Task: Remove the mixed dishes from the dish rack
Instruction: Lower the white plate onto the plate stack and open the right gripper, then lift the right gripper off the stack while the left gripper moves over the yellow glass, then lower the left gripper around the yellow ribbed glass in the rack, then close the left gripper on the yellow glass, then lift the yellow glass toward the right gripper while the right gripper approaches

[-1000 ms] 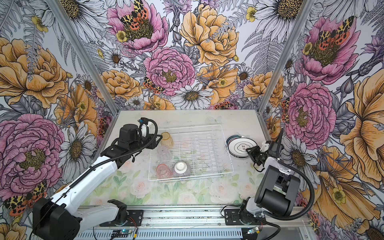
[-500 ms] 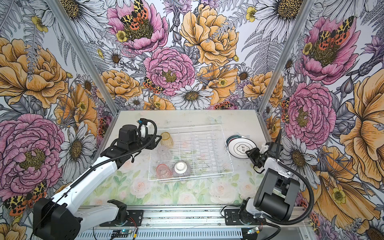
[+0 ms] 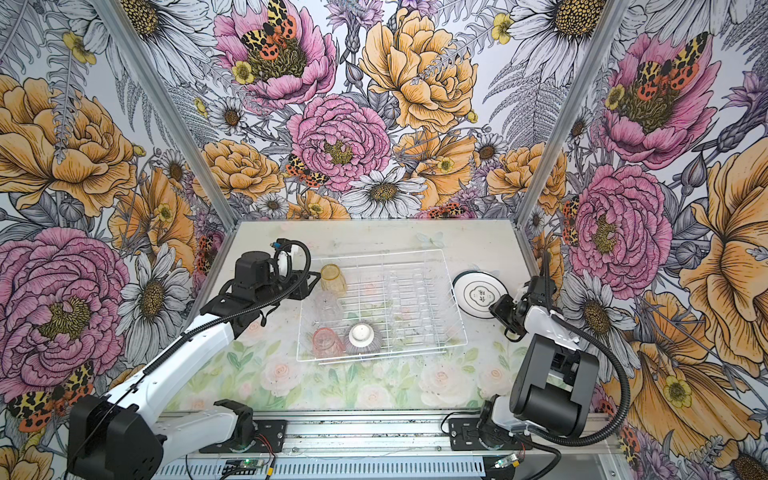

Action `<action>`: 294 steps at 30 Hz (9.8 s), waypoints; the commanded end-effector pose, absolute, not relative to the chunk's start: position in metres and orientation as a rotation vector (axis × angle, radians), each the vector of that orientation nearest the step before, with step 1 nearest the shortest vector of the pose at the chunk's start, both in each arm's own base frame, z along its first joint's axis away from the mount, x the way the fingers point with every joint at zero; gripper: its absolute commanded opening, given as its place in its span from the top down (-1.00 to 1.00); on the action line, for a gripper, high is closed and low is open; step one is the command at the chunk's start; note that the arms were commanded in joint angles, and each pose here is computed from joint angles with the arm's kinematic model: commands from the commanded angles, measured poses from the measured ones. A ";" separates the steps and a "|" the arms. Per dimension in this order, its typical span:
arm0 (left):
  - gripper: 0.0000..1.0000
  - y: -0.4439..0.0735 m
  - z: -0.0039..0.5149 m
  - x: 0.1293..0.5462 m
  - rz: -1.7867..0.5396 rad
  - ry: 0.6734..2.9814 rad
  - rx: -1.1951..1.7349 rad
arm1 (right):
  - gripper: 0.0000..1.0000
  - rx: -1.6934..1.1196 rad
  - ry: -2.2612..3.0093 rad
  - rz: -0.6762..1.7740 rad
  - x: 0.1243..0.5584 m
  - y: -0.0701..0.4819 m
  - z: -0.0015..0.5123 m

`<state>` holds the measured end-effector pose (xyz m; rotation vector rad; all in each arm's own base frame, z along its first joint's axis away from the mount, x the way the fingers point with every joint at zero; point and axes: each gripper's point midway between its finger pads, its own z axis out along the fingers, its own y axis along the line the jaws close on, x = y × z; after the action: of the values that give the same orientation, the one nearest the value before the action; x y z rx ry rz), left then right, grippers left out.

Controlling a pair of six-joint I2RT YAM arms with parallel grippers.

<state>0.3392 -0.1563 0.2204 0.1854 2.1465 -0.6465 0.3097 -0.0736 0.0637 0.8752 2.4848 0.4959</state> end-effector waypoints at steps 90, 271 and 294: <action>0.91 -0.129 0.130 0.360 -0.456 2.437 0.074 | 0.90 0.124 2.627 0.550 0.343 0.068 0.125; 0.21 -0.267 0.279 0.383 -0.899 2.132 0.489 | -0.20 -0.301 1.641 1.726 0.314 0.192 0.299; 0.20 -0.304 0.331 0.347 -1.346 1.883 0.531 | -0.02 -0.400 1.550 1.834 0.307 0.229 0.318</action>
<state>0.3603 -0.2996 0.3041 0.4854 1.9827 -1.2802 0.3121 0.2286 0.2949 -0.3205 1.6486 1.8554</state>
